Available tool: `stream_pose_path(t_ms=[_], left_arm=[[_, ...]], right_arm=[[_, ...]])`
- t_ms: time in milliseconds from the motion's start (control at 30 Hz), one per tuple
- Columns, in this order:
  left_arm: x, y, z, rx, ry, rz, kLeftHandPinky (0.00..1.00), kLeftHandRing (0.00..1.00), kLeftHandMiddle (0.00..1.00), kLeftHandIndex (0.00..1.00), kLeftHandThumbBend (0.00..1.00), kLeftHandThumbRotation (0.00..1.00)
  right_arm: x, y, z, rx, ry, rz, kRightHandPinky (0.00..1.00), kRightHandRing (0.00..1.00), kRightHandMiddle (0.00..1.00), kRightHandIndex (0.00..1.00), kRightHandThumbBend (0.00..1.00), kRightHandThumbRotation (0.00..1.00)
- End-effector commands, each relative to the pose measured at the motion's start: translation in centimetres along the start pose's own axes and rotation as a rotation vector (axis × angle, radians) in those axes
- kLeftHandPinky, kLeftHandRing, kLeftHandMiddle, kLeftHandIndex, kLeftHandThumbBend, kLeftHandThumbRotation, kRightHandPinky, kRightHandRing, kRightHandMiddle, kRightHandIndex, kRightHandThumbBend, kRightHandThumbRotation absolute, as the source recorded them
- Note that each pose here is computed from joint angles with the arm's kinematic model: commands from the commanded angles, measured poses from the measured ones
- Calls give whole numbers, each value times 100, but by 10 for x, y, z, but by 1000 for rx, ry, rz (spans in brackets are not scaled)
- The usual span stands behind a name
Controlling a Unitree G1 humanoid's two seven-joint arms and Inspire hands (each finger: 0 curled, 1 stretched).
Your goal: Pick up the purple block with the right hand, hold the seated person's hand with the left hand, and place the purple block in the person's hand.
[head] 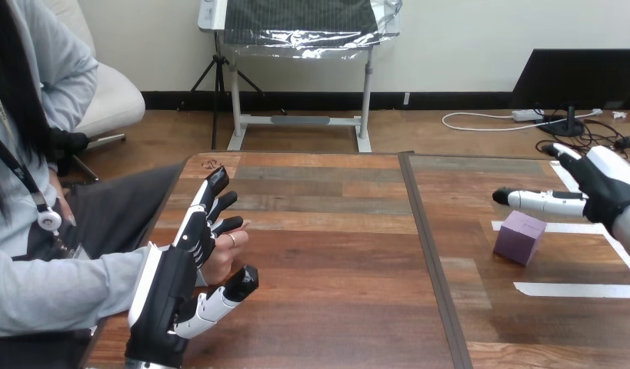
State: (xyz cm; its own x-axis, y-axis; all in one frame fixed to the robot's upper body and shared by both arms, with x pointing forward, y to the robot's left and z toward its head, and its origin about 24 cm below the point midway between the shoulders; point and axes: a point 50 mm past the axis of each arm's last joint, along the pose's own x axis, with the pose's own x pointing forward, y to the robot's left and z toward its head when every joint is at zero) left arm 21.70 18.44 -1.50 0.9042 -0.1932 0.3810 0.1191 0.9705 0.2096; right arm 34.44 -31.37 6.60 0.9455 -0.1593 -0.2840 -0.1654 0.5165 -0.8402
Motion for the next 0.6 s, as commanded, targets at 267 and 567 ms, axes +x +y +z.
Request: stream_pose_path(t_ms=[267,567], left_arm=[[16,3,9,18,-90,-1,80,92,96,96,100,76],[16,3,10,16,-92,-8,81,93,97,96,100,76]], right_arm=[[10,-8,25,-30,-24,-11,86,95,95,96,100,67],[10,-2,25,-60,-9,14,85,94,94,96,100,66]])
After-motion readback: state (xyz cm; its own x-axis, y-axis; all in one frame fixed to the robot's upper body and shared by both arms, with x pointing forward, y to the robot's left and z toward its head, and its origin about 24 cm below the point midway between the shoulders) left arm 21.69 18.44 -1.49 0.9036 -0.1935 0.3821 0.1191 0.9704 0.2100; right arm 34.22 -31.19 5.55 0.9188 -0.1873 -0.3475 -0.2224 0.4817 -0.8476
